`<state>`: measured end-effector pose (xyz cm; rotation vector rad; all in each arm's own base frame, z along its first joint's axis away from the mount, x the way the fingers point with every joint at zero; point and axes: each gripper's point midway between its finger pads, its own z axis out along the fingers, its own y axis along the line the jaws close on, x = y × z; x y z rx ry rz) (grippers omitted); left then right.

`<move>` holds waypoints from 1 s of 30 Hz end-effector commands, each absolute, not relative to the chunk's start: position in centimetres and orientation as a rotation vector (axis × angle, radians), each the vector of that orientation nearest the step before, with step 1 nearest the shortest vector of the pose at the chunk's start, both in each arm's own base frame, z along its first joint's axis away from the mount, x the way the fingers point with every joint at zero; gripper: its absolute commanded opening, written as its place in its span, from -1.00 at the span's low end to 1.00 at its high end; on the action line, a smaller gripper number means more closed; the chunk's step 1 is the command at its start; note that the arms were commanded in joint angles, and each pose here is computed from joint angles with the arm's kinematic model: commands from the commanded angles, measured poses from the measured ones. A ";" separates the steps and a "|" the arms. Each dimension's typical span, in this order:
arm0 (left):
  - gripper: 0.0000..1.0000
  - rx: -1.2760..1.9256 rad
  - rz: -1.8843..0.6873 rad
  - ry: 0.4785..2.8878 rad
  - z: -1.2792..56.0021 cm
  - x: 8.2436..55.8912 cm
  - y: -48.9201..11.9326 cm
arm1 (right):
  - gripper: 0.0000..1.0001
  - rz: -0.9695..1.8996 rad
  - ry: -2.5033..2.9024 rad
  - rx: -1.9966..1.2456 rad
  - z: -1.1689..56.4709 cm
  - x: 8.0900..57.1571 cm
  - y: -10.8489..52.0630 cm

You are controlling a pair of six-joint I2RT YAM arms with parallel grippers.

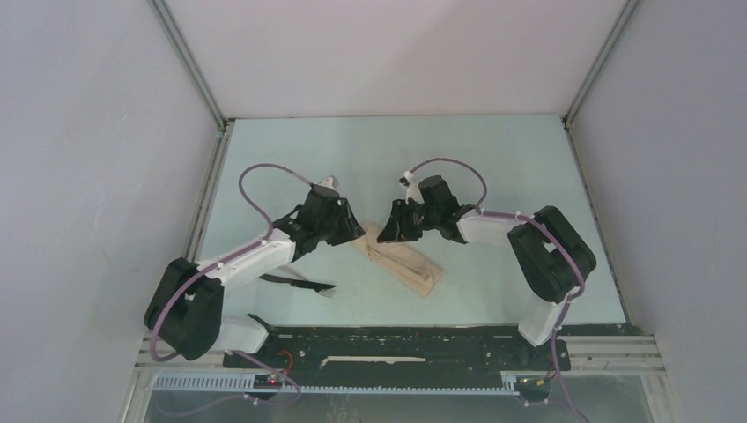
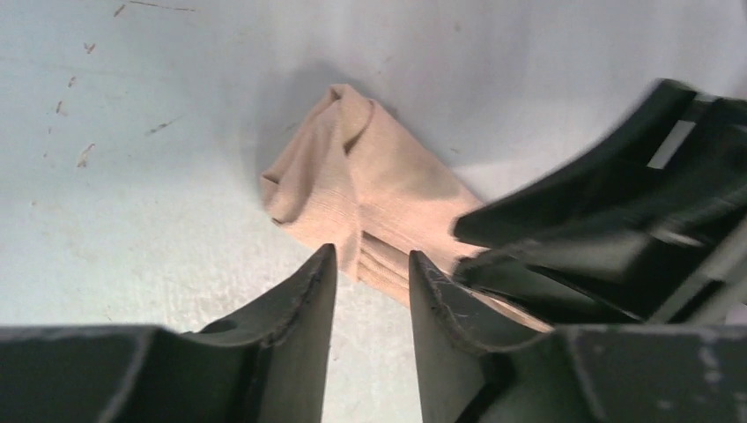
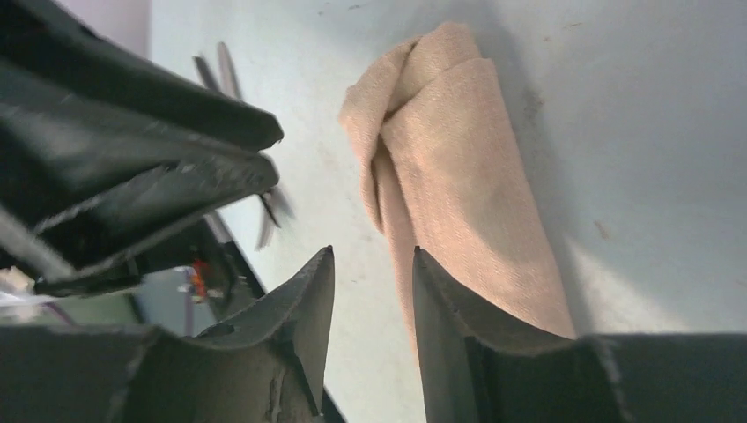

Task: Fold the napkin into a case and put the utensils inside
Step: Pick up the top corner of the smaller rectangle folded napkin.

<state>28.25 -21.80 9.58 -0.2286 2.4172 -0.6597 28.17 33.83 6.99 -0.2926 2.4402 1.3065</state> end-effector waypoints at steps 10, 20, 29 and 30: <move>-0.51 -0.200 -0.771 2.471 7.9 29.9 -24.3 | -0.54 1.052 2.515 -0.389 4.8 26.3 29.5; -0.63 -0.253 -0.719 2.574 3.2 31.0 -24.8 | -0.61 1.063 2.545 -0.433 2.4 23.5 32.0; -0.90 -0.373 -0.673 2.635 1.0 30.7 -23.1 | -0.10 0.859 2.479 -0.602 6.8 22.5 29.5; -0.91 -0.377 -0.673 2.633 1.0 30.6 -23.0 | 0.01 0.819 2.468 -0.622 7.5 22.5 29.1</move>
